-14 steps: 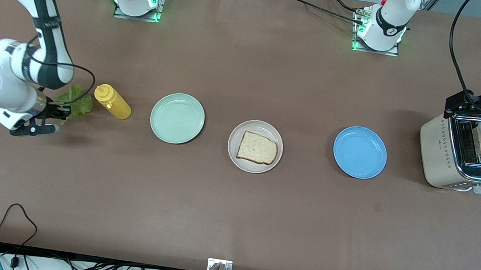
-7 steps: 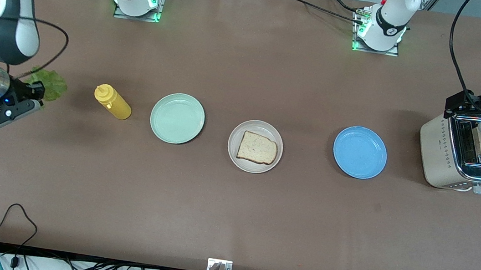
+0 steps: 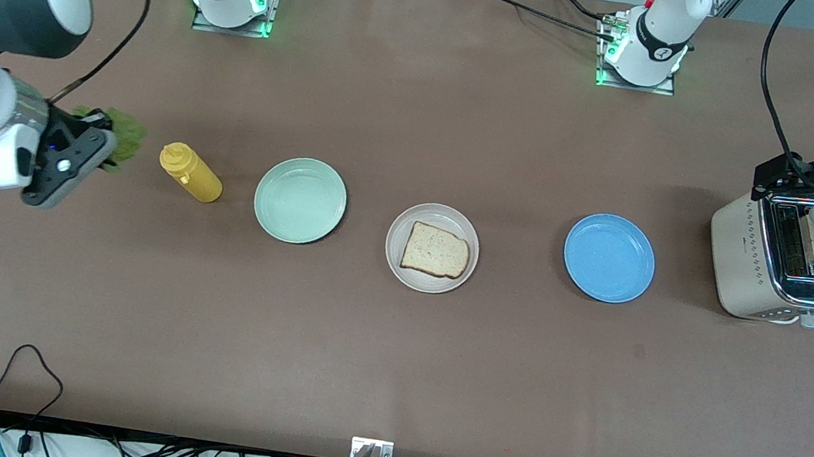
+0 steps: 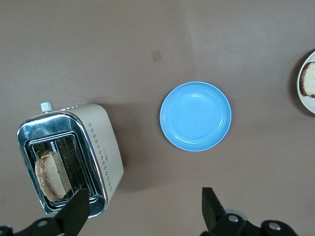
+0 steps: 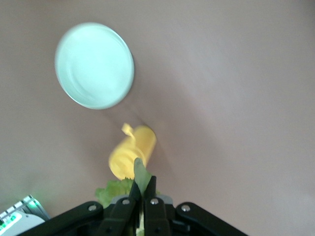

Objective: Make sandwich in beige plate with both arms
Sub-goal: 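Carry the lettuce over the toast on the beige plate with the right gripper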

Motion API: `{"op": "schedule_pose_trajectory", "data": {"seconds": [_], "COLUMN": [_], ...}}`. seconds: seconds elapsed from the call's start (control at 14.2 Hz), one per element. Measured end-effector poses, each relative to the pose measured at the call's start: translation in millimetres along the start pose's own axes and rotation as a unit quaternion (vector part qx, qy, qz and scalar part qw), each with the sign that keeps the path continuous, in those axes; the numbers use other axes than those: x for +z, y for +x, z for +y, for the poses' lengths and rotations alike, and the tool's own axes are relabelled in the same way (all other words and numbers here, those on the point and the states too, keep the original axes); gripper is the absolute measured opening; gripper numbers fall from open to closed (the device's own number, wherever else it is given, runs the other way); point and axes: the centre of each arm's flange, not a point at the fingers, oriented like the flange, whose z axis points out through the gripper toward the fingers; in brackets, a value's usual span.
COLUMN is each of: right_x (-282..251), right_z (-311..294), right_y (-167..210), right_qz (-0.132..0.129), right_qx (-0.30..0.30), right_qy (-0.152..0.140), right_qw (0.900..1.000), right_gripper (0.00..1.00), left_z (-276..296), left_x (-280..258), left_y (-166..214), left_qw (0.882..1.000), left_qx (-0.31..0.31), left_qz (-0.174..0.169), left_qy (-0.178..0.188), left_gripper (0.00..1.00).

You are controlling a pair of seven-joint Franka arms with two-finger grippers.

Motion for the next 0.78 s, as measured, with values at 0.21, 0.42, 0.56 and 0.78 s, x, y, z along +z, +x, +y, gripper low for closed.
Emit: {"op": "schedule_pose_trajectory", "data": {"seconds": [0.21,0.42,0.56,0.78], "right_x": [-8.6,-8.9,1.6,36.8], "right_z": [-48.2,-105.1,-139.4,-175.0], "right_y": [55.1,115.7,154.4,201.5], "right_qz": [0.034,0.057,0.068,0.088], "right_qx": [-0.056,-0.115,-0.150,-0.183], "right_qy": [0.014,0.015,0.001,0.008], "right_qw": [0.998,0.992,0.986,0.979], "right_gripper": [0.04,0.04,0.04,0.04], "left_z": [-0.1,-0.1,-0.1,-0.4], "left_x": [0.0,0.0,0.0,0.0], "left_y": [0.0,0.0,0.0,-0.1], "left_qw": [1.000,1.000,1.000,1.000], "left_qx": [0.000,0.000,0.000,0.000], "left_qz": [0.000,0.000,0.000,0.000], "left_qy": [0.000,0.000,0.000,0.000], "left_gripper": [1.00,1.00,1.00,1.00]}}
